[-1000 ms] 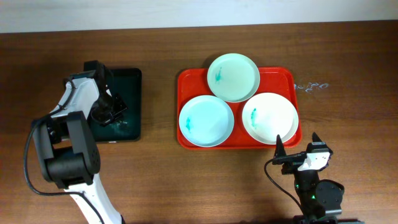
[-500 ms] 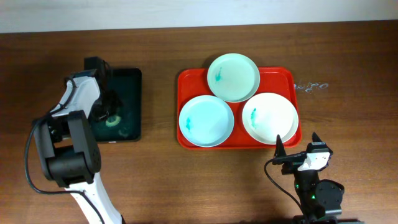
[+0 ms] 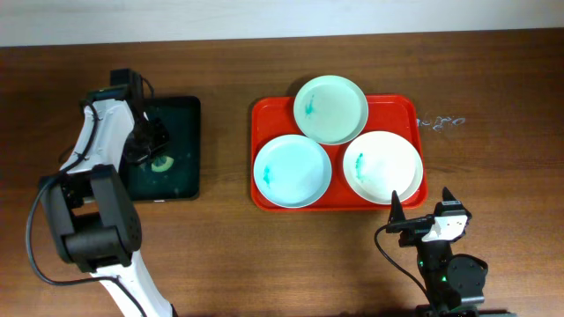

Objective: Clean dirty plates on tray and stack at the side
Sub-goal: 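Reach the left gripper into the black tray and grasp the sponge, then carry the sponge with the left gripper to the light blue plate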

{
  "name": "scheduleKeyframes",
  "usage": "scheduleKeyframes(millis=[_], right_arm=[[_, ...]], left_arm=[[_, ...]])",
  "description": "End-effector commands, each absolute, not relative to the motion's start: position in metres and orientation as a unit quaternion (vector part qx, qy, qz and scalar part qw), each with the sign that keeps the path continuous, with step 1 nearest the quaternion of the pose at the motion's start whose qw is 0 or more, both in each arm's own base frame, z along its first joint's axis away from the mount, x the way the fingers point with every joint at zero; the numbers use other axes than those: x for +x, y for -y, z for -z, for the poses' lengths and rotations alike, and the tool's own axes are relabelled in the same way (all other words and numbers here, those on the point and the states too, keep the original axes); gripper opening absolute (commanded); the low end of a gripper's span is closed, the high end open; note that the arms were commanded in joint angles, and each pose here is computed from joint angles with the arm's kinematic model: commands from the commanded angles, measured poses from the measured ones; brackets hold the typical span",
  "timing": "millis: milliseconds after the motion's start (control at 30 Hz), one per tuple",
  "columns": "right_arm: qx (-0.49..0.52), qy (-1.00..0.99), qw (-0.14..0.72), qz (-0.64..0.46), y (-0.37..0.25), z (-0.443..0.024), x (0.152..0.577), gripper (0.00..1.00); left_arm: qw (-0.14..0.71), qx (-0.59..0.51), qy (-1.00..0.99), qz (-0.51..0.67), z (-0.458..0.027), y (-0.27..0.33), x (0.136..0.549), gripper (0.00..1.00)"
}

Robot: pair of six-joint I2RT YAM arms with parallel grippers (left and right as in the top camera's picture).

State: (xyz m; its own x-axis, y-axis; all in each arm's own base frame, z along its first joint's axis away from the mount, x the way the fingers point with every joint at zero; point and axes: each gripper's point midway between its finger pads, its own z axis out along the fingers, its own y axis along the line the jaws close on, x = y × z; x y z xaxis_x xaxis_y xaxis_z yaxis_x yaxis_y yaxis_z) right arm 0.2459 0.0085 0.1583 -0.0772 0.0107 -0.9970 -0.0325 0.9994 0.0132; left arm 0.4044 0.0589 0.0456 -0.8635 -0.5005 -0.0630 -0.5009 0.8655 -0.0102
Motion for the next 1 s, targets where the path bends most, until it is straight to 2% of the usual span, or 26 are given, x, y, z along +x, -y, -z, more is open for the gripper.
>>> scheduleKeyframes(millis=[0,67,133,167,267,367,467,567,667,733,867,900,933,967], right_arm=[[-0.005,-0.736,0.677,-0.009,-0.006,-0.155,0.246,0.99],[-0.005,-0.736,0.677,-0.009,-0.006,-0.155,0.246,0.98],[-0.005,-0.736,0.677,-0.009,-0.006,-0.155,0.246,0.98],[-0.005,-0.736,0.677,-0.009,-0.006,-0.155,0.246,0.98],[-0.005,-0.736,0.677,-0.009,-0.006,-0.155,0.246,0.99],[-0.005,-0.736,0.677,-0.009,-0.006,-0.155,0.246,0.99],[-0.005,-0.736,0.677,-0.009,-0.006,-0.155,0.246,0.98],[-0.005,-0.736,0.677,-0.009,-0.006,-0.155,0.246,0.99],[-0.005,-0.736,0.677,-0.009,-0.006,-0.155,0.246,0.98],[-0.005,-0.736,0.677,-0.009,-0.006,-0.155,0.246,0.98],[-0.005,-0.736,0.677,-0.009,-0.006,-0.155,0.246,0.99],[-0.005,-0.736,0.677,-0.009,-0.006,-0.155,0.246,0.99],[-0.005,-0.736,0.677,-0.009,-0.006,-0.155,0.246,0.98],[-0.005,-0.736,0.677,-0.009,-0.006,-0.155,0.246,0.99]], left_arm=[[0.114,-0.246,-0.962,0.035,-0.137,-0.068,0.429,0.0],[0.185,-0.225,-0.953,0.081,-0.209,-0.053,0.437,0.0],[0.215,-0.21,-0.95,0.089,-0.237,-0.041,0.43,0.0],[0.206,-0.205,-0.953,0.09,-0.236,-0.034,0.426,0.0],[0.131,-0.144,-0.971,0.135,-0.196,0.034,0.408,0.0],[0.08,-0.059,-0.979,0.179,-0.132,0.125,0.385,0.0],[0.089,-0.037,-0.975,0.199,-0.085,0.197,0.367,0.0],[0.154,-0.065,-0.973,0.16,-0.067,0.224,0.371,0.0],[0.192,-0.028,-0.965,0.178,-0.069,0.264,0.371,0.0],[0.224,-0.016,-0.965,0.138,-0.055,0.273,0.374,0.0],[0.217,-0.014,-0.971,0.102,-0.026,0.27,0.374,0.01],[0.219,-0.013,-0.97,0.103,-0.028,0.27,0.375,0.15],[0.223,-0.014,-0.969,0.107,-0.032,0.272,0.378,0.65],[0.228,0.0,-0.967,0.113,-0.039,0.276,0.381,0.97]])
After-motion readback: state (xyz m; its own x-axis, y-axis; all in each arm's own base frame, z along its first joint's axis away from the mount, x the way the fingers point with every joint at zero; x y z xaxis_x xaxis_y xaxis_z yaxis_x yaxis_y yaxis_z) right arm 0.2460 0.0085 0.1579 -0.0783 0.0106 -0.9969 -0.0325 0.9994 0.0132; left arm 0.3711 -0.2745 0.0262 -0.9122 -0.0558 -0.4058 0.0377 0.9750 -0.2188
